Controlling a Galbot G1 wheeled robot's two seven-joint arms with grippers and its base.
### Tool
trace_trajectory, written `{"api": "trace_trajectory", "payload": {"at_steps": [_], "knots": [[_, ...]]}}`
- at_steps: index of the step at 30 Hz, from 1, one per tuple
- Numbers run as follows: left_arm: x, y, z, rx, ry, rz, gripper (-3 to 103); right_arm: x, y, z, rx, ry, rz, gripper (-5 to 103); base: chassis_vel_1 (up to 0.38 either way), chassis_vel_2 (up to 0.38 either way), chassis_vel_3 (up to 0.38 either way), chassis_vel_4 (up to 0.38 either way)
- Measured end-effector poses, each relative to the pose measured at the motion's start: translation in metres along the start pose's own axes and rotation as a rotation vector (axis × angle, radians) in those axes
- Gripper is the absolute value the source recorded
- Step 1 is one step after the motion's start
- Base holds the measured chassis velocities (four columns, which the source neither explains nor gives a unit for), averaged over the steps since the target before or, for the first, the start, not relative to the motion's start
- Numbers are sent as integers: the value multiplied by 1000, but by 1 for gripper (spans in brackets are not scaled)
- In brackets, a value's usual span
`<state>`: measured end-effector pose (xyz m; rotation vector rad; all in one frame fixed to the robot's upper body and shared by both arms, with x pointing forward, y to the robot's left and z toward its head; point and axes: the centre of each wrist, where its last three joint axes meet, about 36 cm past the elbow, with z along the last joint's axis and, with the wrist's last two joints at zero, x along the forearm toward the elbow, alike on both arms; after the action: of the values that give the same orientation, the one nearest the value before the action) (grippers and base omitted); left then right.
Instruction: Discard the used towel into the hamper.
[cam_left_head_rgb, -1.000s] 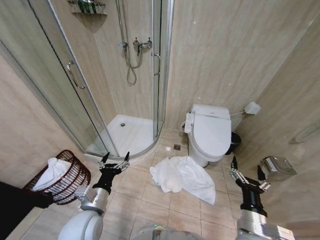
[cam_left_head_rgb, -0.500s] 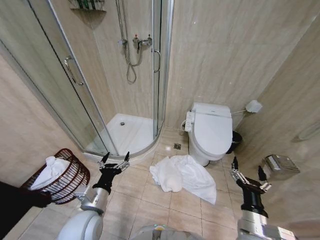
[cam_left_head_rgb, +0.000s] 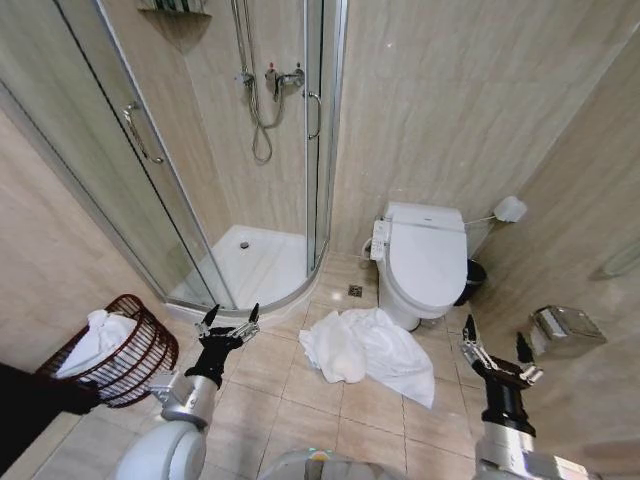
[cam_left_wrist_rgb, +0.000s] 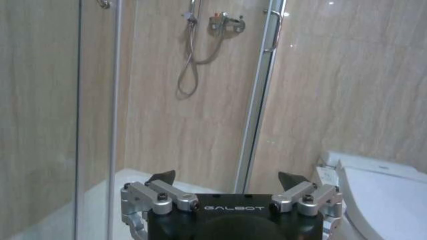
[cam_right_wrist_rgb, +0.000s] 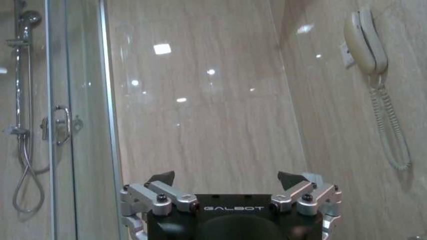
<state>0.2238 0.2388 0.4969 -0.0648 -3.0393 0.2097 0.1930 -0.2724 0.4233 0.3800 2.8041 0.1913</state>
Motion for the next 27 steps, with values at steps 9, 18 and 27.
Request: {"api": "trace_trajectory", "payload": {"at_steps": [9,18,27], "knots": [[0,0,0,0,0,0,100,1,-1,3,13,0,-5,100,0,0,0,0],[0,0,0,0,0,0,100,4,0,7,13,0,-12,100,0,0,0,0],[0,0,0,0,0,0,100,8,-2,10,9,-16,-32,100,0,0,0,0]]}}
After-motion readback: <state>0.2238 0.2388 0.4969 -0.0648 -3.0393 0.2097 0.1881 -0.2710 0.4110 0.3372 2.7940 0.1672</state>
